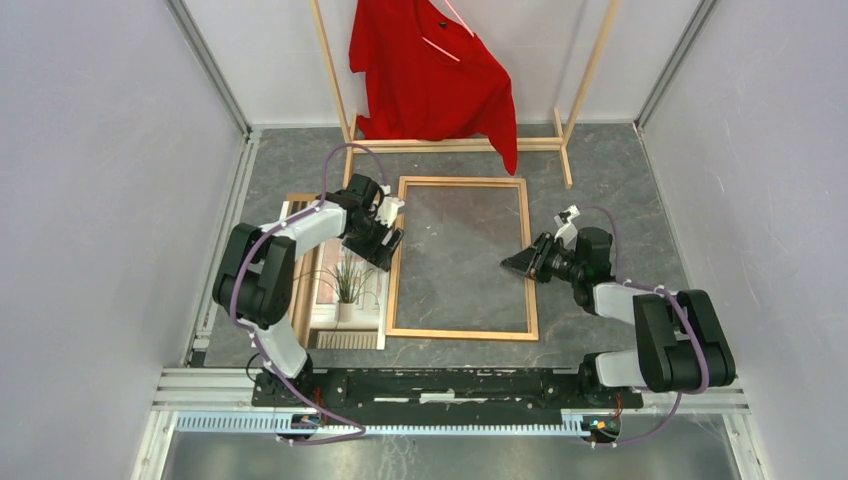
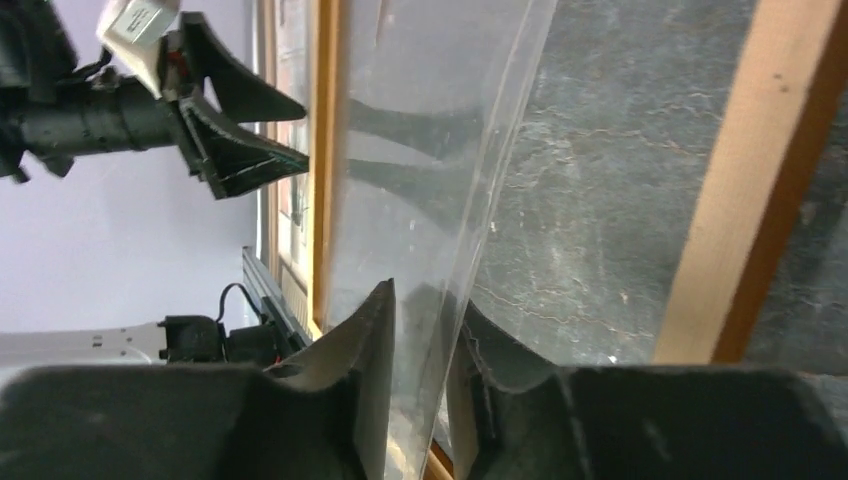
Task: Put the photo into the frame
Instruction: Place the photo frame item in the photo frame.
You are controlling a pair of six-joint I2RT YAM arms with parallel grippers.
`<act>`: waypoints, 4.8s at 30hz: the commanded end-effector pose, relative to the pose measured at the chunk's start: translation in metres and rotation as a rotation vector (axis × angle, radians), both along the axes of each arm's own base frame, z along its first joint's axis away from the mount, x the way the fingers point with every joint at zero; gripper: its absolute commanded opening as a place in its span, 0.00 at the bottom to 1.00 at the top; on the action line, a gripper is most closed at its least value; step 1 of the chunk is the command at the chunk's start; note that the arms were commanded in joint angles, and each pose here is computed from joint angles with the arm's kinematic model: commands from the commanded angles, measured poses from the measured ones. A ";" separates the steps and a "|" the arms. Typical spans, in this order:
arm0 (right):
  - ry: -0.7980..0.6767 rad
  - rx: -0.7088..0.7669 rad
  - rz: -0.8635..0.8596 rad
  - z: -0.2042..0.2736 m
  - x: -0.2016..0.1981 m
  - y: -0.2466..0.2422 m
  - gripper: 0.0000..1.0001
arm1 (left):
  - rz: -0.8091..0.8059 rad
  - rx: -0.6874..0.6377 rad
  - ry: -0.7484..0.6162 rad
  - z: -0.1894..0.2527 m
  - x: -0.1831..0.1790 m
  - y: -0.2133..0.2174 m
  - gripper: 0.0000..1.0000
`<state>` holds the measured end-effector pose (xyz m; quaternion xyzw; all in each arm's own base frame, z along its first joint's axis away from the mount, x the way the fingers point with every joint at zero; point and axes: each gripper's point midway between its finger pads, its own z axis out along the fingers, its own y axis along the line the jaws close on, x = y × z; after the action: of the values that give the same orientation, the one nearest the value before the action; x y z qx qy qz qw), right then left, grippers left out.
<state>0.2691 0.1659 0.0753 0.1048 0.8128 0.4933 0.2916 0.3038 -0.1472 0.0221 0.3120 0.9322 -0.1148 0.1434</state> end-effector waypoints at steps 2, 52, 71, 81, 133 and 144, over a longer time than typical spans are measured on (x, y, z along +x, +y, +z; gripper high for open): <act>0.004 -0.219 -0.006 -0.013 0.011 -0.018 0.44 | -0.031 -0.016 0.014 -0.011 -0.009 -0.005 0.82; -0.380 0.119 0.121 0.136 0.014 0.052 0.32 | 0.067 -0.063 0.014 0.001 0.010 0.010 0.75; -0.454 0.132 0.218 0.153 0.007 0.073 0.29 | 0.073 -0.042 0.037 -0.011 0.009 0.013 0.74; -0.496 0.136 0.302 0.162 -0.004 0.081 0.27 | 0.103 -0.065 0.039 -0.008 0.013 0.016 0.74; -0.206 -0.052 0.144 0.038 0.012 0.046 0.31 | 0.055 0.009 0.045 -0.029 0.007 0.010 0.72; -0.180 0.099 0.109 0.066 0.005 0.059 0.29 | 0.036 0.014 0.038 -0.028 0.004 0.002 0.72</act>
<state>0.2764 0.2132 0.1096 0.0298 0.7990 0.5093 0.3182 0.3176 -0.1312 0.0189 0.2888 0.9426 -0.0861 0.1440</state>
